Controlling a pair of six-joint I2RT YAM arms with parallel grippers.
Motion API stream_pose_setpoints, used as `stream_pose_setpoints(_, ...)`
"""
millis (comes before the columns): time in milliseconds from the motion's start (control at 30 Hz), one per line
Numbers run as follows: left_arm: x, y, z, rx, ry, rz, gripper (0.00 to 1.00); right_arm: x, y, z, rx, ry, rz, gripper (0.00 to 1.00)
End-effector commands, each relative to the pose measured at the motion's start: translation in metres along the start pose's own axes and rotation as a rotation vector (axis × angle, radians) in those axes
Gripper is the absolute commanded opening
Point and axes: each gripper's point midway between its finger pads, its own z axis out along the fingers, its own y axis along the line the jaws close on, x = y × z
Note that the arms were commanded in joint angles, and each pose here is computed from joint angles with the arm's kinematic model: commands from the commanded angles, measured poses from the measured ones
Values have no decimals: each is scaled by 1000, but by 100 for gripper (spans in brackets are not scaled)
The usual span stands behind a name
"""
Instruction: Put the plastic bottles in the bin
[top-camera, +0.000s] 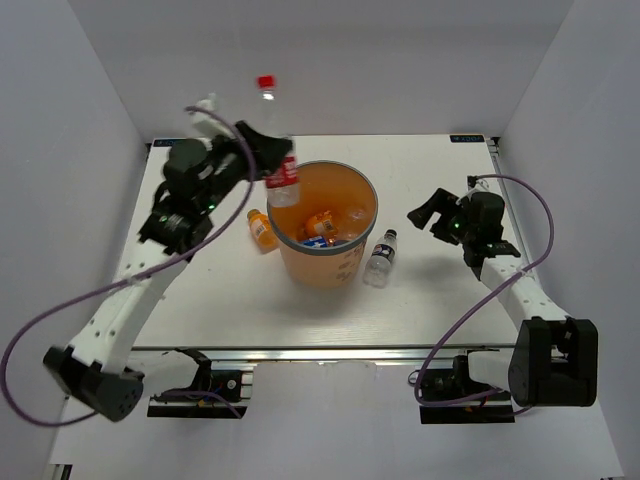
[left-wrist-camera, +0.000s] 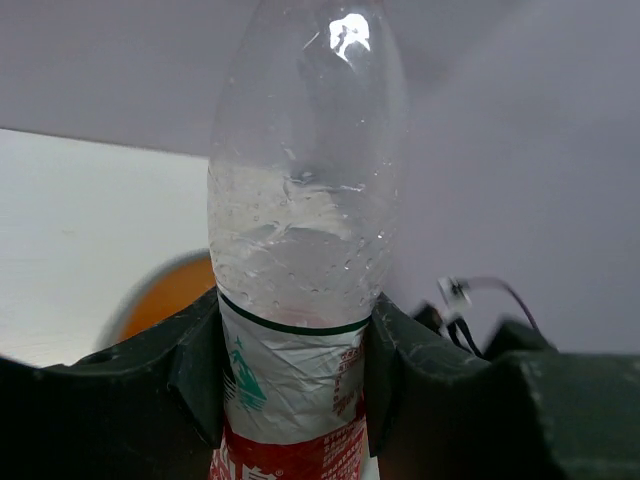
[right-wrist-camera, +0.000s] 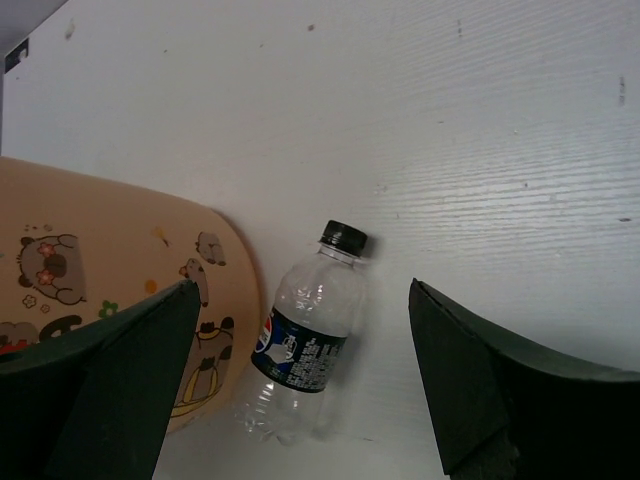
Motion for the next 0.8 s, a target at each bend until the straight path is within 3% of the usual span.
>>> stream_pose_setpoints(0,73,-48,29,234,242,86,53,-7,24,1,-129,-13,-6,89)
stream_pose_setpoints(100,85,-57,42,218,278,106,61,1,35,0,-190,56,-38,89)
stream_pose_setpoints(233,87,-53,49,203,274,128,98,11,28,5,-132,102,-40,89)
stream_pose_setpoints(367,67,-62,45,210,231,166,98,22,17,8,-58,148,-27,89)
stream_pose_setpoints(467,56,-46,44,102,211,205,98,32,15,12,-31,183,-28,89)
stream_pose_setpoints(633,50,-6,41,-76,145,249,98,51,17,25,10,253,-50,89)
stream_pose_setpoints(767,44,50,30,-268,85,226,98,72,27,40,11,323,-69,89)
